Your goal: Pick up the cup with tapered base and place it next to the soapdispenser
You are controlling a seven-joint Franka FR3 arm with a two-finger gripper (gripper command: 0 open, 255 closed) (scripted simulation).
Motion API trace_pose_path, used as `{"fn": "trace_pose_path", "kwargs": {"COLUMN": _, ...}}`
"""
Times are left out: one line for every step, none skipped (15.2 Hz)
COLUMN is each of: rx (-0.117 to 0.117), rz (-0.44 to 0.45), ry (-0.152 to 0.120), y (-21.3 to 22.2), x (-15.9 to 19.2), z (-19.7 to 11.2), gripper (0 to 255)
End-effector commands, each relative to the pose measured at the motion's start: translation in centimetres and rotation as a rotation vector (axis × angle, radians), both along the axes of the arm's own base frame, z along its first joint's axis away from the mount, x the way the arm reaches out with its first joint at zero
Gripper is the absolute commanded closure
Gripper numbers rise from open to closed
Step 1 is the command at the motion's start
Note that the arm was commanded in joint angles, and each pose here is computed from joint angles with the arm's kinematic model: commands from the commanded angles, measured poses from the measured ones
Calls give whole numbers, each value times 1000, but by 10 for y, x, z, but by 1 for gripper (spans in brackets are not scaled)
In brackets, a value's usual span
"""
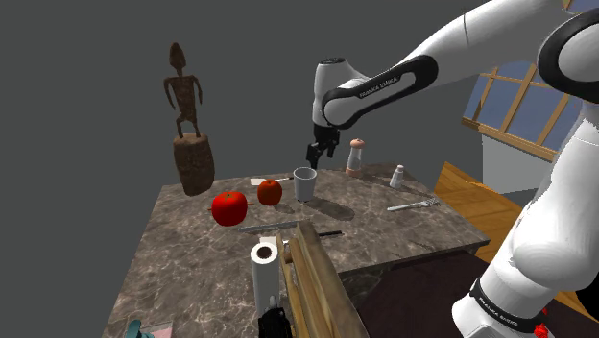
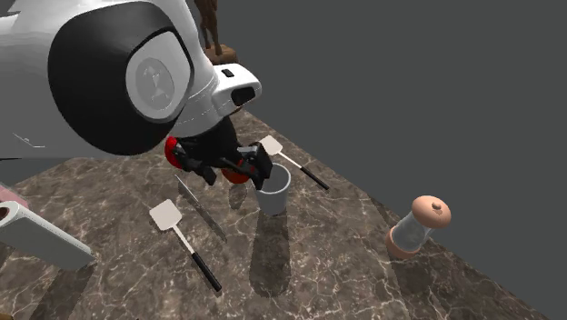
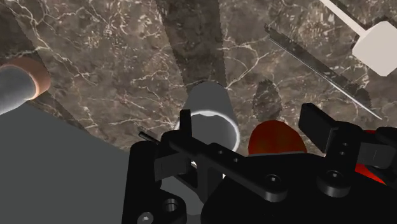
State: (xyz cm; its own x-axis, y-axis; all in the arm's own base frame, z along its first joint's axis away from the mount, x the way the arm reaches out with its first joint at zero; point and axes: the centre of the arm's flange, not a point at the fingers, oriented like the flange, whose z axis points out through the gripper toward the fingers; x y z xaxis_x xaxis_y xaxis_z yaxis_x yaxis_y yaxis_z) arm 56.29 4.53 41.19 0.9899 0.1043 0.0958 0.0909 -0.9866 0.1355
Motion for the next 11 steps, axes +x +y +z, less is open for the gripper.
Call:
{"fn": "trace_pose_path", "kwargs": {"rx": 2, "rz": 2, "ry": 4, "y": 3, "x": 25, "z": -21, "gripper": 0}}
{"fn": "trace_pose_path", "kwargs": {"rx": 2, "rz": 2, "ry": 6, "y": 5, "x": 34, "z": -30, "gripper": 0}}
{"fn": "trace_pose_path", "kwargs": {"rx": 3, "rz": 3, "ry": 8, "y": 7, "x": 44, "z": -39, "gripper": 0}}
{"fn": "trace_pose_path", "kwargs": {"rx": 4, "rz": 4, "ry": 10, "y": 9, "x": 54, "z": -48, "gripper": 0}}
{"fn": "trace_pose_path", "kwargs": {"rx": 4, "rz": 5, "ry": 12, "y": 11, "x": 64, "z": -57, "gripper": 0}}
{"fn": "trace_pose_path", "kwargs": {"rx": 5, "rz": 5, "ry": 15, "y": 13, "x": 73, "z": -66, "gripper": 0}}
{"fn": "trace_pose_path", "kwargs": {"rx": 6, "rz": 6, "ry": 17, "y": 14, "x": 83, "z": -75, "gripper": 0}}
{"fn": "trace_pose_path", "kwargs": {"rx": 6, "rz": 7, "ry": 19, "y": 16, "x": 92, "z": -84, "gripper": 0}}
{"fn": "trace_pose_path", "kwargs": {"rx": 7, "rz": 8, "ry": 21, "y": 18, "x": 102, "z": -93, "gripper": 0}}
{"fn": "trace_pose_path", "kwargs": {"rx": 7, "rz": 8, "ry": 21, "y": 19, "x": 103, "z": -94, "gripper": 0}}
{"fn": "trace_pose_path", "kwargs": {"rx": 7, "rz": 8, "ry": 21, "y": 18, "x": 104, "z": -100, "gripper": 0}}
